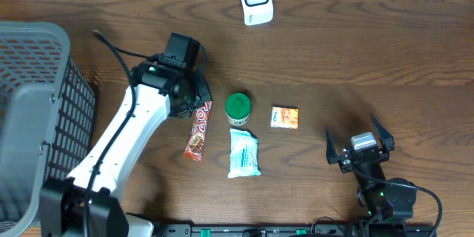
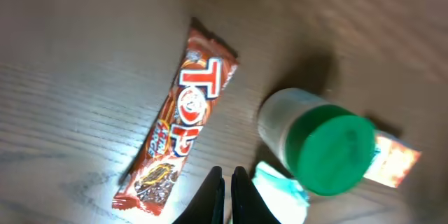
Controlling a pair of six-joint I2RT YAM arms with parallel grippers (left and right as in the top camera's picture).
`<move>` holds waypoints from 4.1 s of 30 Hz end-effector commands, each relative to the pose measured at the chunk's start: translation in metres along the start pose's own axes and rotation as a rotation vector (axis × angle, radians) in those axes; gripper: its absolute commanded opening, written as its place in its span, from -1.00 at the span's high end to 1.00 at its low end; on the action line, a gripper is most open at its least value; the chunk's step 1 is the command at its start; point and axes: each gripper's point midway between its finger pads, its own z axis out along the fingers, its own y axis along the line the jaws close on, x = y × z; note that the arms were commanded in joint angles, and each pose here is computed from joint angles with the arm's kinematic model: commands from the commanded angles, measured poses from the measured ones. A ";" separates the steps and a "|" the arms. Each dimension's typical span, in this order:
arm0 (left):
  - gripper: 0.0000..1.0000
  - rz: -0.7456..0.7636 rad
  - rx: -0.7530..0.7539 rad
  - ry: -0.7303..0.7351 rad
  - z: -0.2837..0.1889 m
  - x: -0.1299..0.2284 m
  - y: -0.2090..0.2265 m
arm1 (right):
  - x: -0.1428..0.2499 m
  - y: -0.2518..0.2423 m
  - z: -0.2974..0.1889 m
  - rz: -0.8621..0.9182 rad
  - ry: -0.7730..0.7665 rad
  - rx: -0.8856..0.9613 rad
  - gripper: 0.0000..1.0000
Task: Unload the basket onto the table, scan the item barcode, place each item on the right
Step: 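Carry the red TOP bar with the left gripper to left of the jar, then lower the TOP bar, open the left gripper and retract left arm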
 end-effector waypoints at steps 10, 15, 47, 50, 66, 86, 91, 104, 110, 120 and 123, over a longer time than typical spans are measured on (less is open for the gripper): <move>0.86 -0.041 -0.048 0.228 0.080 0.050 0.026 | 0.000 0.004 0.000 0.013 0.000 -0.015 -0.99; 0.86 -0.042 -0.186 0.168 0.088 0.042 0.054 | 0.000 0.004 0.000 0.014 0.000 -0.015 -0.98; 0.85 -0.102 -0.141 0.026 0.082 0.010 0.037 | 0.000 0.004 0.000 0.013 0.000 -0.015 -0.98; 0.85 -0.105 -0.177 0.061 0.097 0.015 0.045 | 0.000 0.004 0.000 0.013 0.000 -0.015 -0.99; 0.85 -0.096 -0.150 -0.167 0.032 -0.019 0.038 | 0.000 0.004 0.000 0.013 0.000 -0.015 -0.99; 0.86 -0.117 -0.211 0.011 0.101 0.023 0.068 | 0.000 0.004 0.000 0.013 0.000 -0.015 -0.99; 0.86 -0.055 -0.157 -0.088 0.055 -0.002 0.050 | 0.000 0.004 0.000 0.013 0.000 -0.015 -0.99; 0.85 -0.051 -0.093 -0.252 -0.007 -0.017 0.042 | 0.000 0.004 0.000 0.013 0.000 -0.015 -0.99; 0.49 0.071 0.049 -0.546 -0.115 -0.060 0.004 | 0.000 0.004 0.000 0.014 0.000 -0.015 -0.98; -0.59 -0.162 -0.129 -1.481 -0.454 -0.078 0.067 | 0.000 0.004 0.000 0.013 0.000 -0.015 -0.98; -0.60 -0.404 -0.459 -1.576 -0.501 -0.053 0.124 | 0.000 0.004 0.000 0.013 0.000 -0.015 -0.98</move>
